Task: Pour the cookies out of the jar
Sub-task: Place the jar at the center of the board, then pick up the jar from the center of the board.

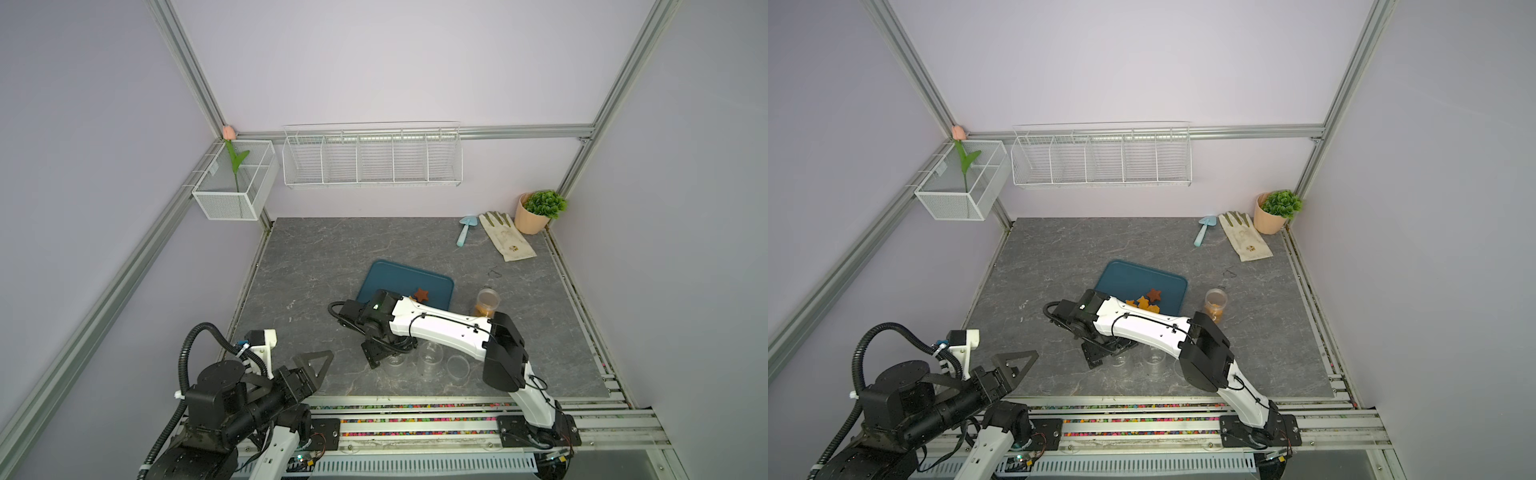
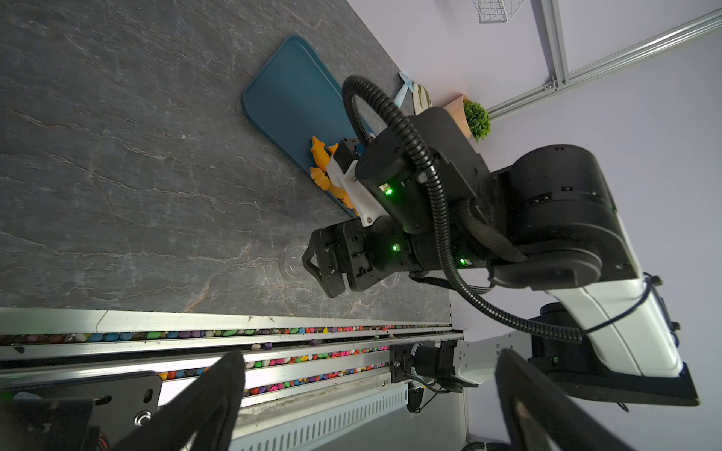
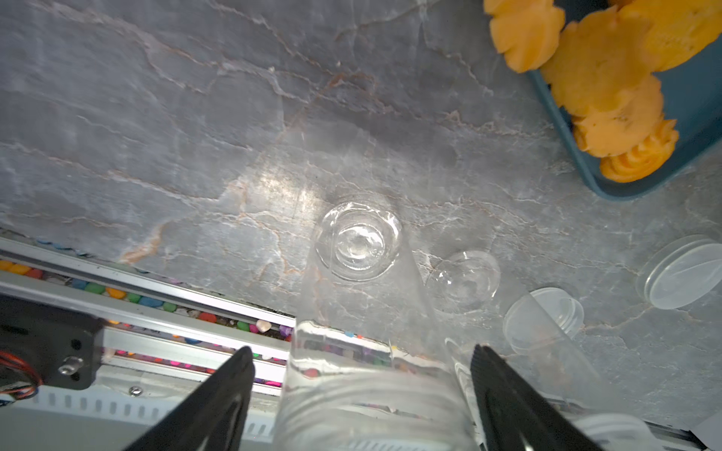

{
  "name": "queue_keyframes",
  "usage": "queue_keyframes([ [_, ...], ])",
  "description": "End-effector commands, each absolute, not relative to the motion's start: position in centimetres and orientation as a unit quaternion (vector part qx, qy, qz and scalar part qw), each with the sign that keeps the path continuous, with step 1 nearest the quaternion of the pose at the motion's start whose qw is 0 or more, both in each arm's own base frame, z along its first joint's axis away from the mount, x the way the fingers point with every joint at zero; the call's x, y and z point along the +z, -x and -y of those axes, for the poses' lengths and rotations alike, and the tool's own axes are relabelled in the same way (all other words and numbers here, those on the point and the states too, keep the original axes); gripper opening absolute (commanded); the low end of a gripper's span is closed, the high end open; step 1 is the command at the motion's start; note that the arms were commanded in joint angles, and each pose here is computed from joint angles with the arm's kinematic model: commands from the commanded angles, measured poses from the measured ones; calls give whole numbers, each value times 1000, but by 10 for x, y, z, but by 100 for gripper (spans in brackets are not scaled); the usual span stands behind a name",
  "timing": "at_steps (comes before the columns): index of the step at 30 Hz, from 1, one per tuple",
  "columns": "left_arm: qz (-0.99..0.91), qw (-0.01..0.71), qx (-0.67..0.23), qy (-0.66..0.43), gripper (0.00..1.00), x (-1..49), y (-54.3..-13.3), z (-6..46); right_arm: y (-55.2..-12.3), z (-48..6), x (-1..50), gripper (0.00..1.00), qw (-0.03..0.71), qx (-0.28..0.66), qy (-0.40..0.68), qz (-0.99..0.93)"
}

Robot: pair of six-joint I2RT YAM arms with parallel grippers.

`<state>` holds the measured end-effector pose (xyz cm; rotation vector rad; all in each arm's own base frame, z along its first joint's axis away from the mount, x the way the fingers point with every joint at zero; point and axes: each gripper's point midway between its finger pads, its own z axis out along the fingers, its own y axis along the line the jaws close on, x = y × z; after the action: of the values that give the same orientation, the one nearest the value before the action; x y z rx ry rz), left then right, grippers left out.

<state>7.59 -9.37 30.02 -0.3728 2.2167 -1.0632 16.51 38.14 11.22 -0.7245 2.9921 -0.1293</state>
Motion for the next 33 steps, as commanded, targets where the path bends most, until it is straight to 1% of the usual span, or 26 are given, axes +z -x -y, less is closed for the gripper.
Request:
queue_keyframes([
  [1, -844, 319, -406, 144, 99, 299, -72, 93, -169, -375, 142, 88, 59, -47, 237, -969],
  [7, -838, 330, -411, 141, 99, 306, -75, 94, -183, -374, 176, 88, 92, -35, 233, -968],
  [14, -838, 333, -409, 137, 99, 308, -78, 94, -201, -366, 224, 88, 173, -8, 219, -960],
  [18, -837, 335, -411, 137, 99, 310, -81, 95, -208, -357, 246, 88, 207, 5, 210, -956],
  [22, -834, 335, -416, 138, 99, 311, -85, 97, -210, -354, 262, 88, 239, 37, 204, -949],
  [26, -831, 336, -420, 140, 99, 312, -90, 98, -212, -337, 276, 89, 261, 50, 175, -948],
  [33, -834, 342, -414, 130, 99, 321, -105, 101, -215, -291, 289, 88, 266, 64, 124, -954],
])
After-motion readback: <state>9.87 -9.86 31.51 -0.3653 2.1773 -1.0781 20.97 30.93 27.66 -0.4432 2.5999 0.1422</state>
